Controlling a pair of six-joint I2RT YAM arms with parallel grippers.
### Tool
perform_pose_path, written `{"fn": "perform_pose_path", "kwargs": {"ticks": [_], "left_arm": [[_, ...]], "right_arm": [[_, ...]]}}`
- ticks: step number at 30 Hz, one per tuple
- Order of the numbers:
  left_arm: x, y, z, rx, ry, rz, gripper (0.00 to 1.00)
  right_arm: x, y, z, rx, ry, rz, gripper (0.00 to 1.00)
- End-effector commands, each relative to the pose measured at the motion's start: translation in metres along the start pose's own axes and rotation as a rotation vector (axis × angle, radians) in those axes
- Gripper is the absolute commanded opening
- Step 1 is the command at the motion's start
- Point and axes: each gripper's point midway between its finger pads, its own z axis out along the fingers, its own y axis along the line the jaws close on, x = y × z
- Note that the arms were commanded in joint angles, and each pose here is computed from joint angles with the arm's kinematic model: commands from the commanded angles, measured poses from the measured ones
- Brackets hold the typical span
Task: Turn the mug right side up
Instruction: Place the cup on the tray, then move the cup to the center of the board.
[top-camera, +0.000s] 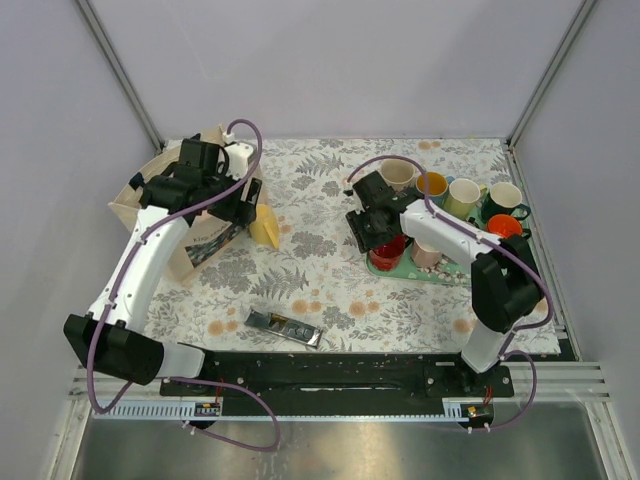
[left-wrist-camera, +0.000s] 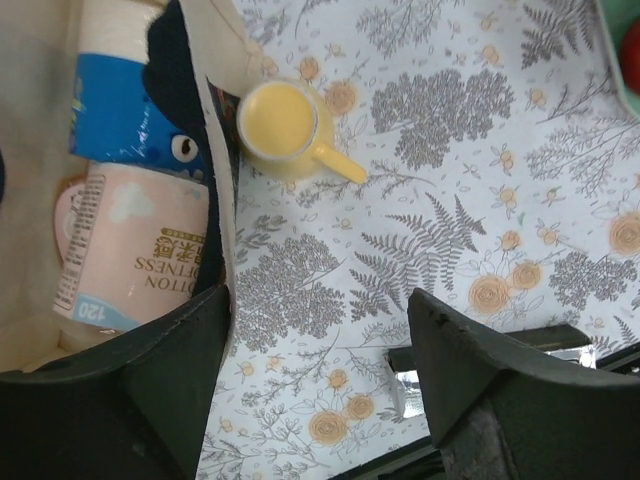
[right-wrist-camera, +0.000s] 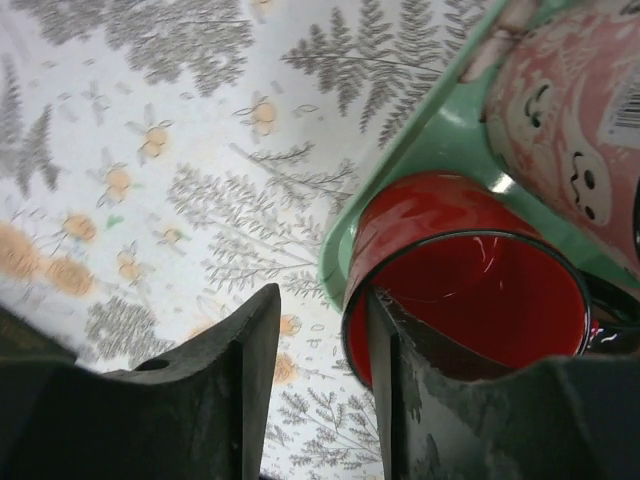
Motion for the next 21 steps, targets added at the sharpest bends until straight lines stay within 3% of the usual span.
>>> {"fn": "perform_pose_path", "kwargs": {"ticks": [1,5,8,12,16,19,21], "left_arm": [[0.008,0.000,0.023,0.022,0.019,0.012,0.75],[0.006,-0.004,0.050,0.038,0.077,0.016,0.75],[-0.016,-0.011,0.058,0.033,0.054,0.062,0.75],[-0.053,-0.009,0.054,-0.127,-0.029,0.130,0.75],[-0.095,-0.014,0.031,-0.231,-0.208,0.224,0.76],[-0.105,-0.039,0.023,-0.168,-0.312,0.338,0.78],[-0.092,-0.068,0.032,-0.005,-0.296,0.436,0.79]], "right_arm": [[-0.031,0.031,-0.069,-0.210,-0.138,-0.112,0.50],[-0.029,0.042,-0.104,-0.300,-0.194,-0.217,0.54],[-0.024,0.043,-0.117,-0.323,-0.216,-0.243,0.54],[-0.013,0.039,-0.117,-0.308,-0.227,-0.246,0.54],[-0.007,0.037,-0.117,-0.306,-0.232,-0.258,0.54],[-0.009,0.035,-0.117,-0.294,-0.238,-0.257,0.55],[-0.013,0.037,-0.119,-0.305,-0.249,-0.253,0.54]]}}
